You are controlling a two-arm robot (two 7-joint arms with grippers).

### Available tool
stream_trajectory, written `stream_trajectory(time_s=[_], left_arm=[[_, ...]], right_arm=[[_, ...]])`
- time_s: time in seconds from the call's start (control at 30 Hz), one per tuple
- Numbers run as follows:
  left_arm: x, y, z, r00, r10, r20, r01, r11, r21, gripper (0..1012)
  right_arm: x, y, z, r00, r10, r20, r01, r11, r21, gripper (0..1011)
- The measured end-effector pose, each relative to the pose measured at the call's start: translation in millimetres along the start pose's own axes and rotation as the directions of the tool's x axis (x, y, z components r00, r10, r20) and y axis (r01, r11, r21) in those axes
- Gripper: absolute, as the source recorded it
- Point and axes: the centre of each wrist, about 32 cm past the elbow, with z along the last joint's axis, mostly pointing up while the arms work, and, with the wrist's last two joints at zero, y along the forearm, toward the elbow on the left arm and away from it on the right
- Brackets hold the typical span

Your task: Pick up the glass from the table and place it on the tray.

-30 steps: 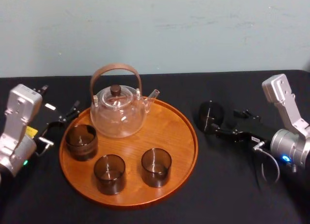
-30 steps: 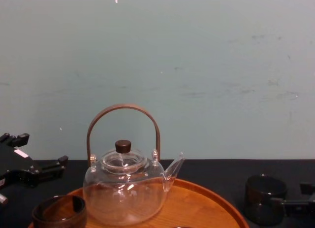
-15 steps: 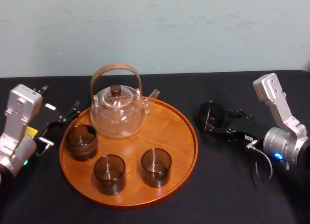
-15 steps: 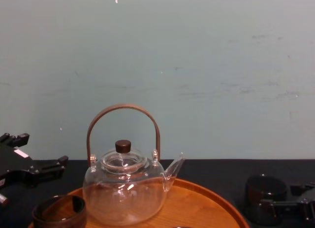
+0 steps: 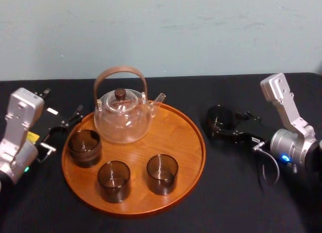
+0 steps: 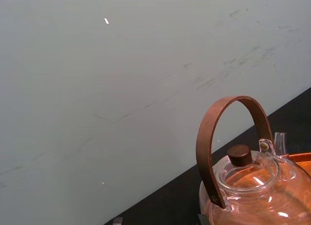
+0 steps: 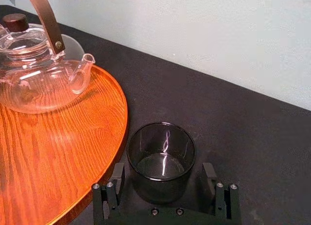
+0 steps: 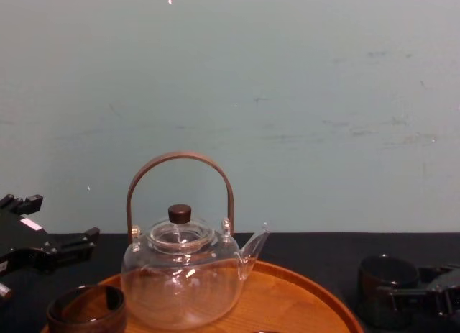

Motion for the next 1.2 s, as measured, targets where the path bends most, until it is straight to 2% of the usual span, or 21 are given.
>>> stream_trajectory(time_s=[0.7, 1.2], left_arm=[[0.0, 0.0, 0.0, 1.0000, 0.000, 0.000, 0.000, 1.0000, 0.000, 1001], [0.0, 0.0, 0.0, 1.0000, 0.000, 0.000, 0.000, 1.0000, 0.000, 1001]], right_arm=[[-0.8, 19.8, 5.2, 1.000, 0.023, 0.010, -0.023, 1.000, 0.001, 1002], [0.7, 26.5, 6.1, 1.000, 0.028, 0.003, -0.028, 1.000, -0.002, 1002]])
